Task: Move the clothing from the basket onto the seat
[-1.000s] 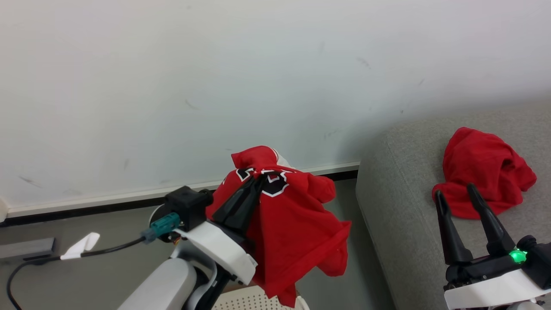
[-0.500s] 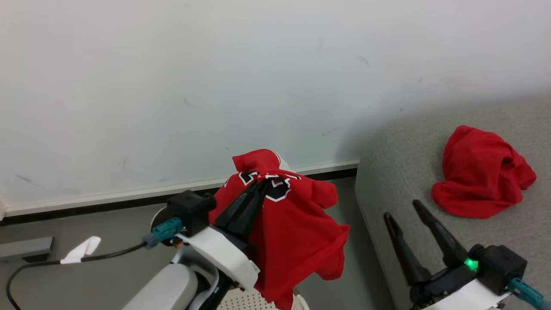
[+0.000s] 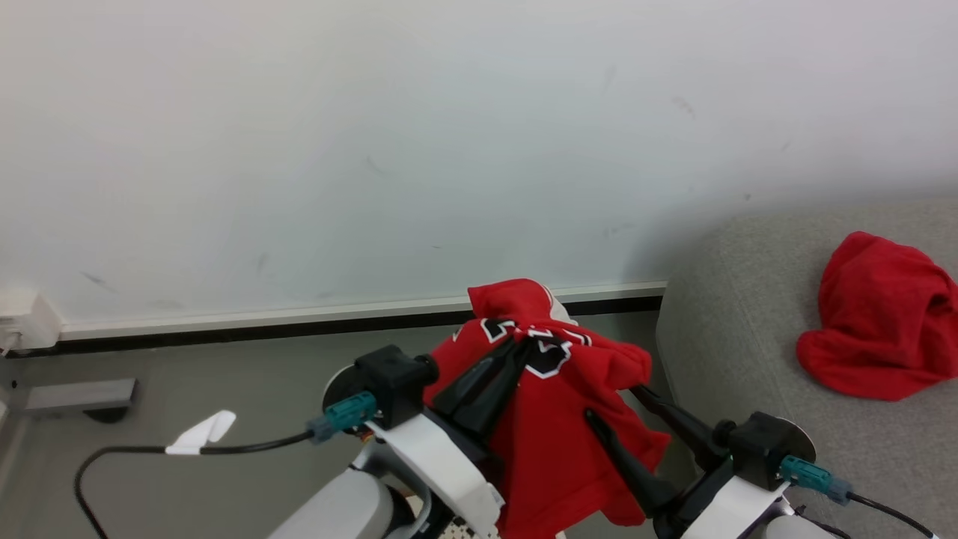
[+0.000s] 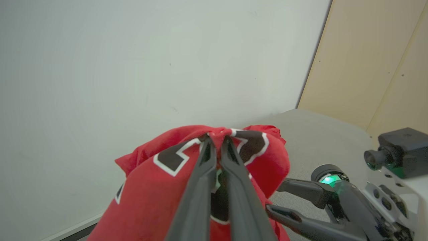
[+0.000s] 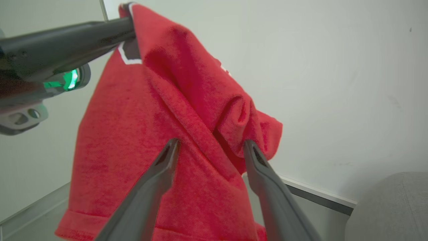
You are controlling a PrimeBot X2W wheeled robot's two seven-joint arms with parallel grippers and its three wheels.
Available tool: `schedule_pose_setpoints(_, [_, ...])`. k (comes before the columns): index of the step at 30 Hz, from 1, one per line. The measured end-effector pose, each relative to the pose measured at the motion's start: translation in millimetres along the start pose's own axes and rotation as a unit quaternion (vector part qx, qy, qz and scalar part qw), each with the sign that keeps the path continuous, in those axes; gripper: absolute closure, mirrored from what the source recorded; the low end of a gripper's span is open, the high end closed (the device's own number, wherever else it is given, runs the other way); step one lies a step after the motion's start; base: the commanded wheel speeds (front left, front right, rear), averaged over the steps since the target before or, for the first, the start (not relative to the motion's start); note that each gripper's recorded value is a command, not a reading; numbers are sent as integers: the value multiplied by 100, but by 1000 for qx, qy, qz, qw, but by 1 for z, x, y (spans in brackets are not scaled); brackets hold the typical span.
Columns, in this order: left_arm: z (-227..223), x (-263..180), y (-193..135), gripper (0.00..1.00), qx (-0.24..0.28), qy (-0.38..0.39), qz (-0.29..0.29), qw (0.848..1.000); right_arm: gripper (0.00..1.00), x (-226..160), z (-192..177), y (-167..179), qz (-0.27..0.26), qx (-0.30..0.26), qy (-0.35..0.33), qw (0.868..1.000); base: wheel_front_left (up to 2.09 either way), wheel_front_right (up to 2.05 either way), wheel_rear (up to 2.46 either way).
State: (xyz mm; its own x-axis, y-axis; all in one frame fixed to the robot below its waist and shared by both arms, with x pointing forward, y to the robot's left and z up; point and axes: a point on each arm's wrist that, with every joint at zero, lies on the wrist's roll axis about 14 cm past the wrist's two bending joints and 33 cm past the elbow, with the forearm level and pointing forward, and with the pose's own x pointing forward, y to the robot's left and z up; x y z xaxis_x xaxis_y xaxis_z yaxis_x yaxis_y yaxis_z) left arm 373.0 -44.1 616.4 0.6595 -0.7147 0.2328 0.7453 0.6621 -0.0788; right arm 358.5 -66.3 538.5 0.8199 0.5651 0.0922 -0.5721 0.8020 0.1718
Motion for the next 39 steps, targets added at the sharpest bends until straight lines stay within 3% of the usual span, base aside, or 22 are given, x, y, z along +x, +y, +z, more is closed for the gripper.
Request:
schedule_pose_setpoints(17, [-10,-18,-14,100,-6,18,-1,1000,0,44,-24,57,114,-9,55,992,0,0,0])
schedule_pose_setpoints(18, [-10,-19,-13,100,-5,18,1,1000,21,45,-24,59,118,-7,55,991,0,0,0])
schedule_pose_setpoints(19, [-10,-19,-13,100,-5,18,2,1000,56,46,-24,61,121,-6,55,991,0,0,0])
schedule_pose_setpoints(21, [-10,-20,-11,100,-5,19,4,1000,100,46,-23,63,124,-5,53,991,0,0,0])
schedule_pose_setpoints(27, [-12,-20,-7,100,-4,19,10,1000,100,44,-16,59,121,-6,44,992,0,0,0])
schedule_pose_setpoints(39, [-22,-11,-9,100,-11,31,2,999,100,27,-2,23,60,0,17,998,0,0,0])
